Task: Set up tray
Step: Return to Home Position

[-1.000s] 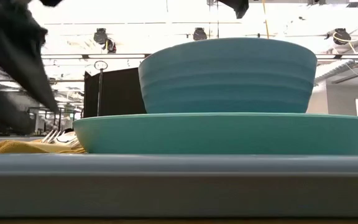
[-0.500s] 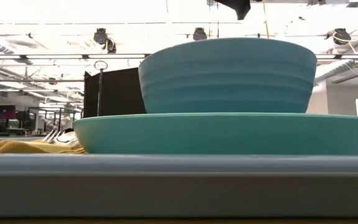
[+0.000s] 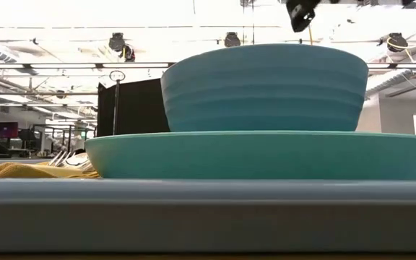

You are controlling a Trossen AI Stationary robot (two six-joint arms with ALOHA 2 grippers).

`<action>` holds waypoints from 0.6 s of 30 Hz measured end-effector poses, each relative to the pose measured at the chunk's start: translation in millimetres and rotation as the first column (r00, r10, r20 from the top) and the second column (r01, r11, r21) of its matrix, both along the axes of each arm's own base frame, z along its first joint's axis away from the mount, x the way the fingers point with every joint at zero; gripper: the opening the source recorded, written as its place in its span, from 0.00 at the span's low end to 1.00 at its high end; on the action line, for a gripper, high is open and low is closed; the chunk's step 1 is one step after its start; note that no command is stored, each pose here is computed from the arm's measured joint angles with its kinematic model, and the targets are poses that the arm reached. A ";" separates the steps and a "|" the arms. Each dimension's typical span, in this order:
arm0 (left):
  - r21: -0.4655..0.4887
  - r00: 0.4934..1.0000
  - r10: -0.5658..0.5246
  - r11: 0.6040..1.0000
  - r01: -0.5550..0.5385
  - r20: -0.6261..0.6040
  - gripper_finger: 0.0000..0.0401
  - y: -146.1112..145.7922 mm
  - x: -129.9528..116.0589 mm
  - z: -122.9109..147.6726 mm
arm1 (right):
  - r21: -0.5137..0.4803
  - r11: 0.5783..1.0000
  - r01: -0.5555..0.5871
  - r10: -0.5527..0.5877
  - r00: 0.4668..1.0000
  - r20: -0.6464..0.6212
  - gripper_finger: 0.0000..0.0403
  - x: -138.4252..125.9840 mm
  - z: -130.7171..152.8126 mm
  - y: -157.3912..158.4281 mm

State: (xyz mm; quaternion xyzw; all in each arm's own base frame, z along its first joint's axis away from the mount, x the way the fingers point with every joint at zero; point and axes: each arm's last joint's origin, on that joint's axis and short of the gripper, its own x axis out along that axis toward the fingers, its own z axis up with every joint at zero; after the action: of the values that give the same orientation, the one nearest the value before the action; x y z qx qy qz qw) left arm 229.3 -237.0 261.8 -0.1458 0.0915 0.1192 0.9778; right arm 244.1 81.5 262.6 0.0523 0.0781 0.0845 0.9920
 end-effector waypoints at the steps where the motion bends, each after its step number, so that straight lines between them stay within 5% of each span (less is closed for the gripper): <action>1: 0.033 1.000 -0.014 0.999 0.014 -0.006 0.01 -0.4 -1.4 1.3 | 0.003 1.000 -0.013 0.013 1.000 0.008 0.08 -2.0 -2.6 2.9; 9: 0.159 0.978 -0.206 0.965 0.209 -0.037 0.01 -1.9 -16.2 5.5 | -0.038 0.994 -0.106 0.110 0.987 0.121 0.00 -16.3 -10.7 21.3; 15: 0.260 0.831 -0.545 0.823 0.505 0.111 0.01 12.5 -13.3 -18.8 | -0.074 0.993 -0.087 0.097 0.985 0.140 0.00 -31.5 -10.5 33.6; 18: 0.288 0.870 -0.479 0.855 0.432 0.115 0.01 32.7 -23.1 -28.9 | -0.113 0.992 -0.054 0.072 0.984 0.161 0.00 -43.7 -10.4 37.5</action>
State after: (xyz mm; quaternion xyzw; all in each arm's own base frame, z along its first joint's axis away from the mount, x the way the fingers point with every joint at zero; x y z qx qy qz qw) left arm 206.3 -204.3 233.0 -0.0042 0.0175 -0.1196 0.9927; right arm 200.4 119.1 252.2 -0.0112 0.0021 0.1153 0.9933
